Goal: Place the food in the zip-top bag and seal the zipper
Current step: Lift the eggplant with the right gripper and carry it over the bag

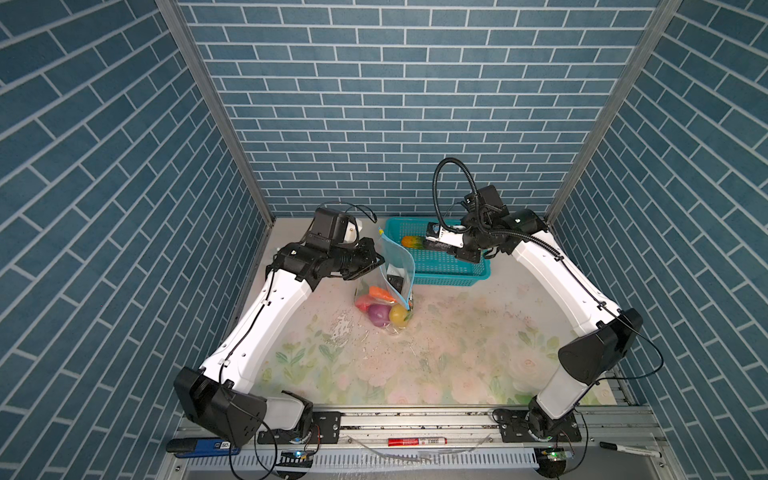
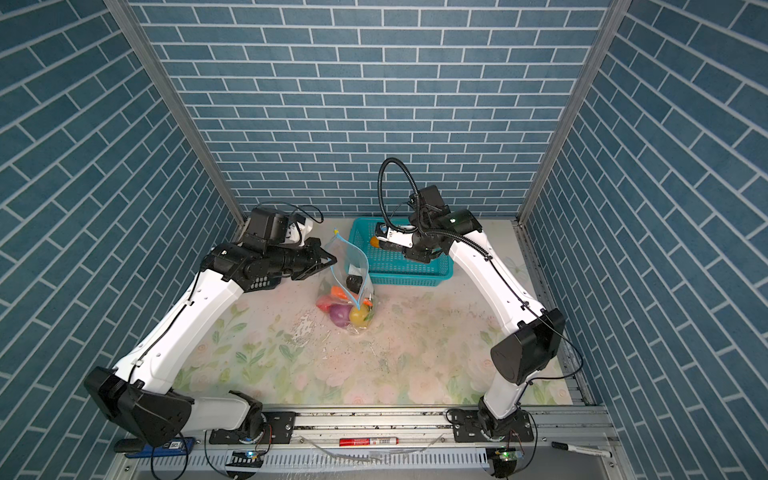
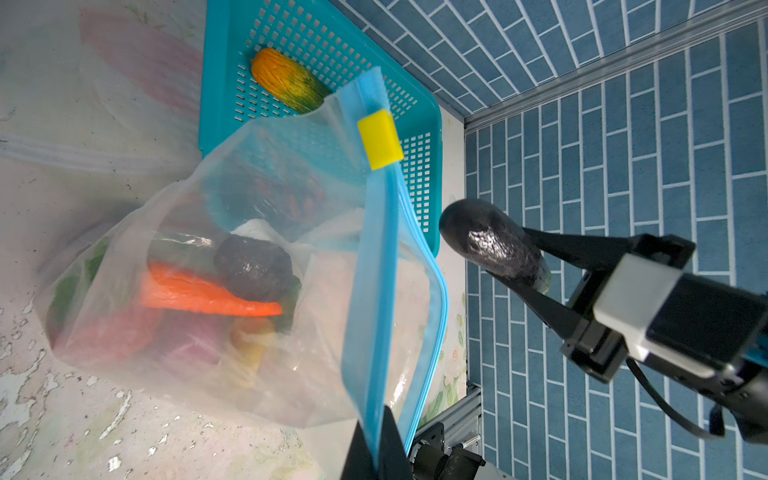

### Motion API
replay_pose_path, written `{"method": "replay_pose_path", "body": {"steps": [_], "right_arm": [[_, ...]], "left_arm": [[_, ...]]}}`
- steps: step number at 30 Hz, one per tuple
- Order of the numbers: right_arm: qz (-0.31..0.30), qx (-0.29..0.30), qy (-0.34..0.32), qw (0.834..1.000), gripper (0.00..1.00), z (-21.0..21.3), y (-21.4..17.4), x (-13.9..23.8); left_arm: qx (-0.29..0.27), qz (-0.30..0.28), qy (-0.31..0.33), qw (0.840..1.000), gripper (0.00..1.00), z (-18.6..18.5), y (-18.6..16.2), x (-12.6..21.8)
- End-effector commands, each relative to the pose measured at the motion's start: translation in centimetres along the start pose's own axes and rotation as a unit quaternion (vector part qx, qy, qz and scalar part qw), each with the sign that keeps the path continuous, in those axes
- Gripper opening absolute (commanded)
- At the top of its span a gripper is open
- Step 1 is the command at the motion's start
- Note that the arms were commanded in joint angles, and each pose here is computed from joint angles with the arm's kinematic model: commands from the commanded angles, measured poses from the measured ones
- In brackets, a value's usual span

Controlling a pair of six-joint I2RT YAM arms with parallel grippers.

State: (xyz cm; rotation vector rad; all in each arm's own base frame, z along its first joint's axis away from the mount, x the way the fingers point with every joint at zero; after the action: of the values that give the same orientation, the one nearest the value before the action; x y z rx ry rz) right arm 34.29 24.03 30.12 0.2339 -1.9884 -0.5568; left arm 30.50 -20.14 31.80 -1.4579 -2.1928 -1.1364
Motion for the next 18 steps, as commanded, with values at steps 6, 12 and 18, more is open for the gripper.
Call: {"method": "replay_pose_path", "body": {"steps": [6, 12, 18], "right_arm": [[0.033, 0.017, -0.043, 0.998, 0.24, 2.6, 0.6, 5.1], [0.034, 0.048, -0.055, 0.997, 0.24, 3.8, 2.2, 7.0], [0.033, 0.092, -0.053, 0.994, 0.24, 5.2, 3.6, 7.1]], "left_arm": [[-0.016, -0.021, -0.018, 1.0, 0.0, -1.2, 0.9, 0.4], [-0.016, -0.021, -0.018, 1.0, 0.0, -1.2, 0.9, 0.2], [-0.017, -0.024, -0.02, 0.999, 0.0, -1.4, 0.9, 0.3]]}}
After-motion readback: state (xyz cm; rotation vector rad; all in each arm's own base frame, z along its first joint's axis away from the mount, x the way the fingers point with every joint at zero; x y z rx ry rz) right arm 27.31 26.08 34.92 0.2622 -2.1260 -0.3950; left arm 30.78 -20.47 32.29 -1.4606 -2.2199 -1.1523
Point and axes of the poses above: each gripper's point midway between its finger pads, its own x axis back along the fingers, its own z axis along the line the jaws close on, y = z × x, the point moved 2 cm from there along x, back along the fingers, and after that the axes turned 10 degrees about -x, right-handed, at the moved point
